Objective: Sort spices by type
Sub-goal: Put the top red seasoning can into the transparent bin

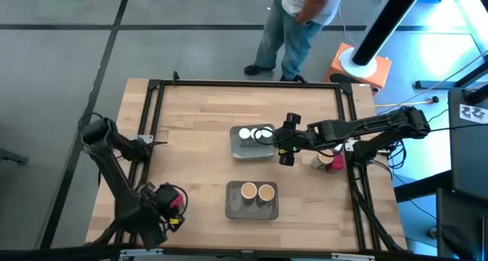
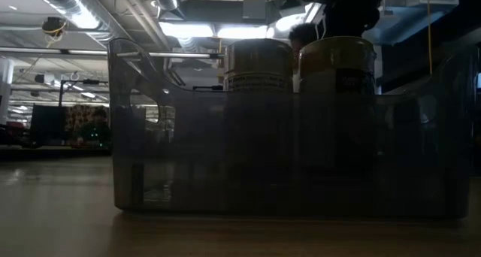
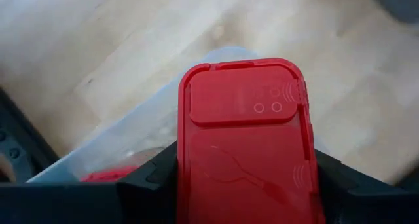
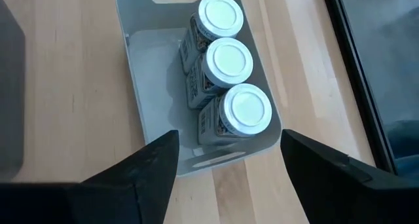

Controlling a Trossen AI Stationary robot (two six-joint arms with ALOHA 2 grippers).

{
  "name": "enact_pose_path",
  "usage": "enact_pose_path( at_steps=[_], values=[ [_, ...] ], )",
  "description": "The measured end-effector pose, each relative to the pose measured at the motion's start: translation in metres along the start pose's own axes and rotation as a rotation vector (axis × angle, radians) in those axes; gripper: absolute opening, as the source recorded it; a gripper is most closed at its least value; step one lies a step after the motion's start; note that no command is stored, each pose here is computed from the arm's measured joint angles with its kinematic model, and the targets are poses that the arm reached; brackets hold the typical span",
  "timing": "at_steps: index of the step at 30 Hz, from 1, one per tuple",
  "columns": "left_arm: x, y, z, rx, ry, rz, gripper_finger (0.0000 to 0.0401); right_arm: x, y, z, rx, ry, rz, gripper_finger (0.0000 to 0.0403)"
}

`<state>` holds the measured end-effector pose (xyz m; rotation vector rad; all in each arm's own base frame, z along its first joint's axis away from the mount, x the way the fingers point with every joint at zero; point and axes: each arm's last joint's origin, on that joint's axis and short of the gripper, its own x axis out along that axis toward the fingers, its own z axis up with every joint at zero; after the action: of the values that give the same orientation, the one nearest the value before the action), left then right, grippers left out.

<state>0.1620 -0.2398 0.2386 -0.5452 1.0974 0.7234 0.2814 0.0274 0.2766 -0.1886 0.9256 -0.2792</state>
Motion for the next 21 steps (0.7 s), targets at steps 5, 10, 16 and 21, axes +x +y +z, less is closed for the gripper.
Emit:
enact_pose_path(
  at_steps=[5,10,16,21],
  values=[
    [0.023,-0.006,-0.009,0.01,-0.044,0.121,0.0192,0.0,0.0,0.001,0.003,-0.007,0.0,0.0266],
    [0.037,-0.011,-0.017,0.001,-0.066,0.169,0.0192,0.0,0.0,0.001,0.006,-0.013,0.001,0.0266],
    [0.049,-0.014,-0.025,0.018,-0.085,0.202,0.0192,0.0,0.0,0.002,0.007,-0.016,0.002,0.0266],
    [0.053,-0.016,-0.028,0.032,-0.085,0.206,0.022,0.0,0.0,0.002,0.007,-0.016,0.002,0.0266]
  ],
)
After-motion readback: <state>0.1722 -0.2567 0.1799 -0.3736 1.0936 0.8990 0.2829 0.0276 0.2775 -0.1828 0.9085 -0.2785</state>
